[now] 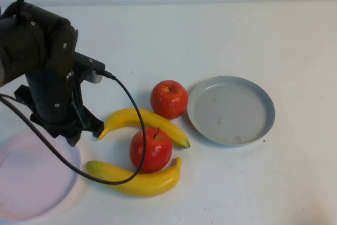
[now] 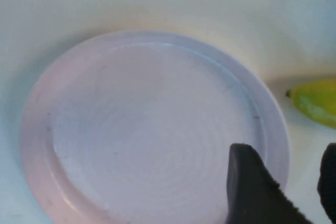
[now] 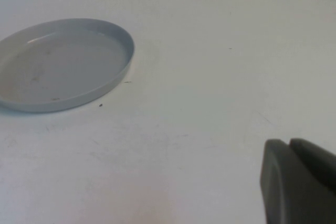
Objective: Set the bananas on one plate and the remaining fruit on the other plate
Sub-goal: Put one type of fruit in the left plate
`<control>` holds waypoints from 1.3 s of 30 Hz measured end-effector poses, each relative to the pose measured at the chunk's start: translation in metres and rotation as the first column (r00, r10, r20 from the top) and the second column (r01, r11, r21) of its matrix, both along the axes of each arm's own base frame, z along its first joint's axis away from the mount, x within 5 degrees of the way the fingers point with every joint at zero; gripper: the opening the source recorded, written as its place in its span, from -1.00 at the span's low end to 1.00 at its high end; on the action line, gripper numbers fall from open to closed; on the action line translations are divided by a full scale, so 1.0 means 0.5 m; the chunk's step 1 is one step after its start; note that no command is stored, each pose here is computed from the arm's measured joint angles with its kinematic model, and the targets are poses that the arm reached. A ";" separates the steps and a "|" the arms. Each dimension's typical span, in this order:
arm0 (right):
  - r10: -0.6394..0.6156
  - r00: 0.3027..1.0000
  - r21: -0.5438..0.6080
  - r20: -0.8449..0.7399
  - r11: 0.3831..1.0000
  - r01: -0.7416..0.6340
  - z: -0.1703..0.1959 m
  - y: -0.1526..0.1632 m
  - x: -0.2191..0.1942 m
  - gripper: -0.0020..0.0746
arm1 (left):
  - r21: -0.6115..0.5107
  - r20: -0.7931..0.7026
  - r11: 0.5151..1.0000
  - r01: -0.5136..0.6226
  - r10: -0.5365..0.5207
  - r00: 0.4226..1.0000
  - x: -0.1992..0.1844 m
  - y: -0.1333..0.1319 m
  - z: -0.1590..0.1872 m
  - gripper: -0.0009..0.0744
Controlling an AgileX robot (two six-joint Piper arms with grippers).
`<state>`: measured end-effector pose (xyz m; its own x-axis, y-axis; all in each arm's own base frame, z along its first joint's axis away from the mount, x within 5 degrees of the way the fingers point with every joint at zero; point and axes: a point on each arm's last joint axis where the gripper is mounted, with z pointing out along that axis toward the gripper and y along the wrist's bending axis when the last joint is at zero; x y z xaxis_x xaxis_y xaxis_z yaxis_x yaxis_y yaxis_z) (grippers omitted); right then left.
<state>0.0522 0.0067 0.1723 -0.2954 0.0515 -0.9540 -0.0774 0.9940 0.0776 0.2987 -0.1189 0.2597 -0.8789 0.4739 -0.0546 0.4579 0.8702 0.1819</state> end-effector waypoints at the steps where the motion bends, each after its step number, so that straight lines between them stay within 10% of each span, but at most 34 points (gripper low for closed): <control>1: 0.000 1.000 0.000 0.000 1.000 0.000 0.000 0.000 0.000 -0.99 | -0.022 0.005 1.000 -0.004 0.004 1.000 -0.002 -0.002 0.004 -0.30; 6: 0.000 1.000 0.000 0.000 1.000 0.000 0.000 0.000 0.000 -0.99 | -0.122 0.018 0.992 0.012 -0.010 1.000 -0.022 -0.017 0.032 -0.23; 17: 0.000 1.000 0.000 0.000 1.000 0.000 0.000 0.000 0.000 -0.99 | -0.259 0.148 0.879 0.400 -0.373 0.916 -0.069 -0.151 0.043 0.74; 39: 0.000 1.000 0.000 0.000 1.000 0.000 0.000 0.000 0.000 -0.99 | -0.099 0.170 0.959 0.267 -0.248 0.954 -0.026 -0.141 -0.004 0.79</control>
